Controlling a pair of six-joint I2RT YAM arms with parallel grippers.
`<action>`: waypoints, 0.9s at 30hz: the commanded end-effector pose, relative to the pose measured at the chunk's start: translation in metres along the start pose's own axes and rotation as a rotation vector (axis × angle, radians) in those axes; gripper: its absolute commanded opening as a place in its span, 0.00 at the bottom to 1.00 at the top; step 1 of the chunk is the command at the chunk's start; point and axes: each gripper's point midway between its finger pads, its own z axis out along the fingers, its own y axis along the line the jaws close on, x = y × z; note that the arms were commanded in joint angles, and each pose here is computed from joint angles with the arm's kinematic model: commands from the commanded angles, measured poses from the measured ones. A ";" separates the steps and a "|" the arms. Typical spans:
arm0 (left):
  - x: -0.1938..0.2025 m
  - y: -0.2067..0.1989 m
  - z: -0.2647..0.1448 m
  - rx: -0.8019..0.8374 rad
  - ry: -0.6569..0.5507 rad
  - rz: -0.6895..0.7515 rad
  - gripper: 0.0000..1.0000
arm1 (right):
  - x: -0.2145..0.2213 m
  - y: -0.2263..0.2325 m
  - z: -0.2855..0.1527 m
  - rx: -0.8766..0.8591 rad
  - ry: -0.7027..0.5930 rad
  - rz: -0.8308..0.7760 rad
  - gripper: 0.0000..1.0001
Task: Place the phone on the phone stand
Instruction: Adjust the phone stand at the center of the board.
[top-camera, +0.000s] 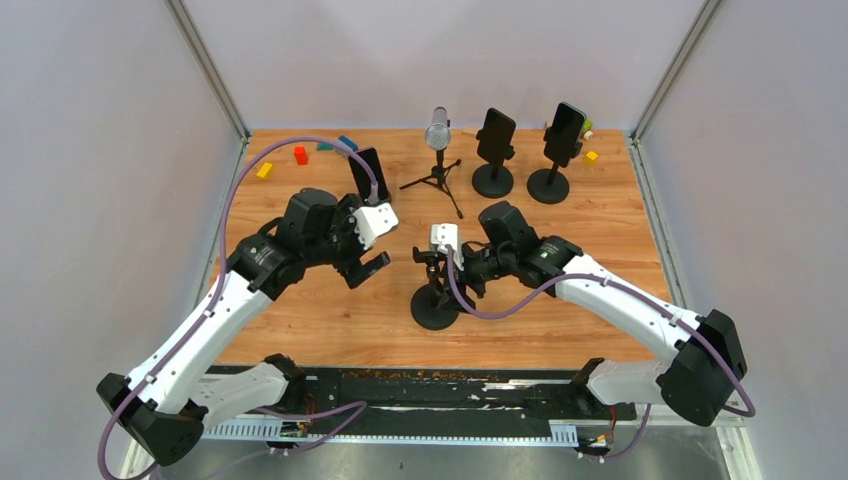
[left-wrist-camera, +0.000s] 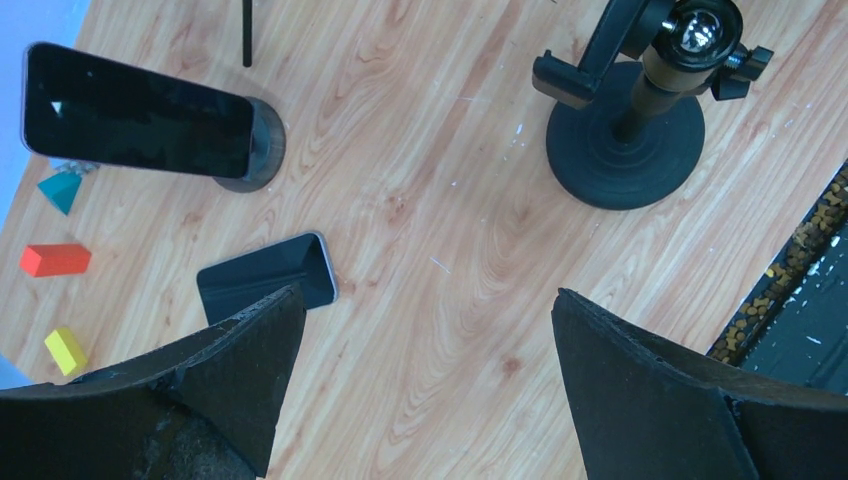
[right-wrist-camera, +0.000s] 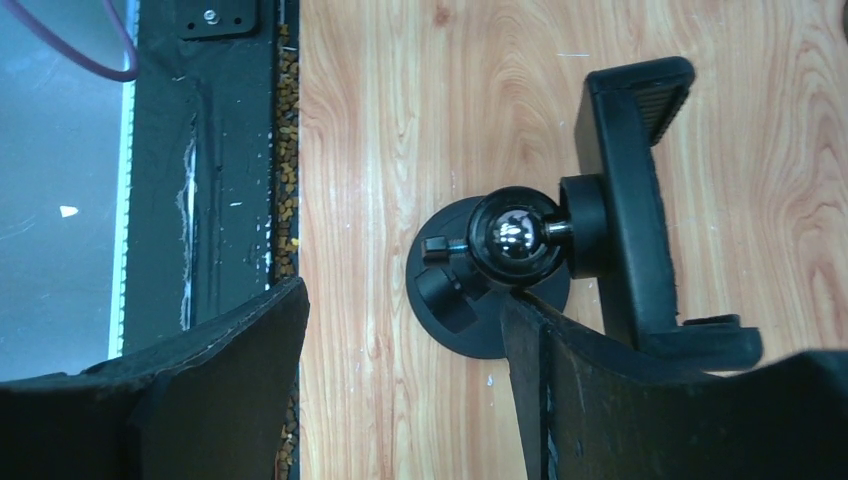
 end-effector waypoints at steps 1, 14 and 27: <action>0.001 -0.003 -0.009 0.008 -0.039 -0.014 1.00 | -0.036 -0.022 0.000 0.110 -0.068 -0.026 0.71; 0.009 -0.009 -0.013 0.011 -0.061 -0.031 1.00 | -0.045 -0.044 0.008 0.242 -0.058 0.019 0.65; 0.010 -0.011 -0.009 0.025 -0.067 -0.032 1.00 | -0.029 -0.070 -0.019 0.439 0.015 -0.068 0.58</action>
